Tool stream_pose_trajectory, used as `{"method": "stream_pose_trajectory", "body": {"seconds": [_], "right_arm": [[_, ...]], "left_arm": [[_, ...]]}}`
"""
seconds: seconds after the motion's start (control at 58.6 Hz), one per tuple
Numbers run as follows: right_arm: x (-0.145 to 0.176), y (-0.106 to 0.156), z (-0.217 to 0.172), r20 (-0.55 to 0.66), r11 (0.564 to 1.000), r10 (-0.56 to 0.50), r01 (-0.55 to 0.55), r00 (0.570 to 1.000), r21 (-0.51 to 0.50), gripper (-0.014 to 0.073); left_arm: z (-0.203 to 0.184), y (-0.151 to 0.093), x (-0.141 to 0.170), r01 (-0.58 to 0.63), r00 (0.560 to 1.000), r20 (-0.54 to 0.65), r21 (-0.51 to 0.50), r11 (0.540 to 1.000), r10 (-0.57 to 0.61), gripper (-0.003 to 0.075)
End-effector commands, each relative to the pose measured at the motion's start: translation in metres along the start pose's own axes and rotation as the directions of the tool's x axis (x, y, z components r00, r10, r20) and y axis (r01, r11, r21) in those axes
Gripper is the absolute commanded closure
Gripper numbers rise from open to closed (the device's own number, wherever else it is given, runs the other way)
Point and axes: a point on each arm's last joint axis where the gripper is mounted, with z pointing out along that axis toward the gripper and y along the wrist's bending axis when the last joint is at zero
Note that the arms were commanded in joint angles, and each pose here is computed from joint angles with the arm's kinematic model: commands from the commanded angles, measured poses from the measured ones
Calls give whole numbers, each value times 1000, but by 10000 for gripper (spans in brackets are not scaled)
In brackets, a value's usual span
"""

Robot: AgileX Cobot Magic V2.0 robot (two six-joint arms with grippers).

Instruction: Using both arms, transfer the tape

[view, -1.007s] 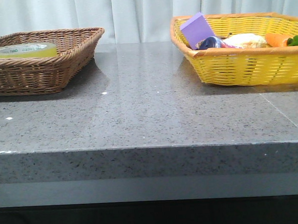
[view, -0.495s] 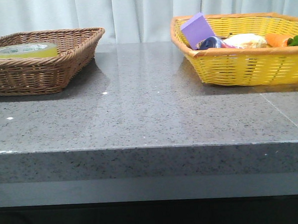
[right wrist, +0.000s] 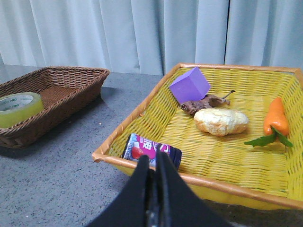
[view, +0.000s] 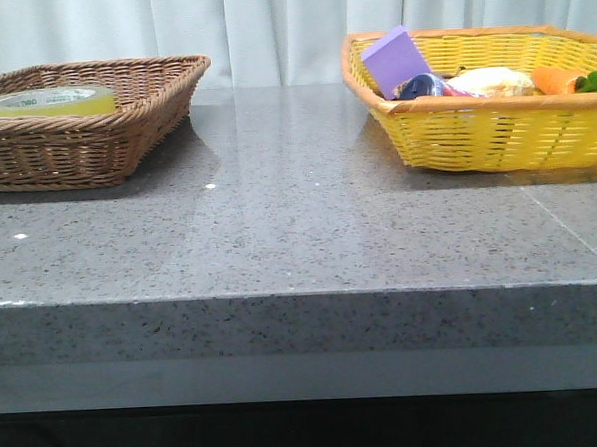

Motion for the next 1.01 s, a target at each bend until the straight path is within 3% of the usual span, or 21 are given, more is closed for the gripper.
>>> {"method": "stream_pose_trajectory", "body": {"seconds": [0.0, 0.222, 0.99], "right_arm": [[-17, -1, -1, 108, 1000, -8, 7, 994, 15, 716], [-16, -1, -1, 108, 1000, -8, 7, 994, 15, 716], [-17, -1, -1, 109, 1000, -8, 7, 994, 15, 716]], "left_arm": [[-1, -1, -6, 8, 993, 118, 24, 1000, -11, 740], [9, 5, 18, 24, 994, 102, 19, 1000, -26, 740], [9, 5, 18, 24, 994, 103, 20, 1000, -26, 740]]}}
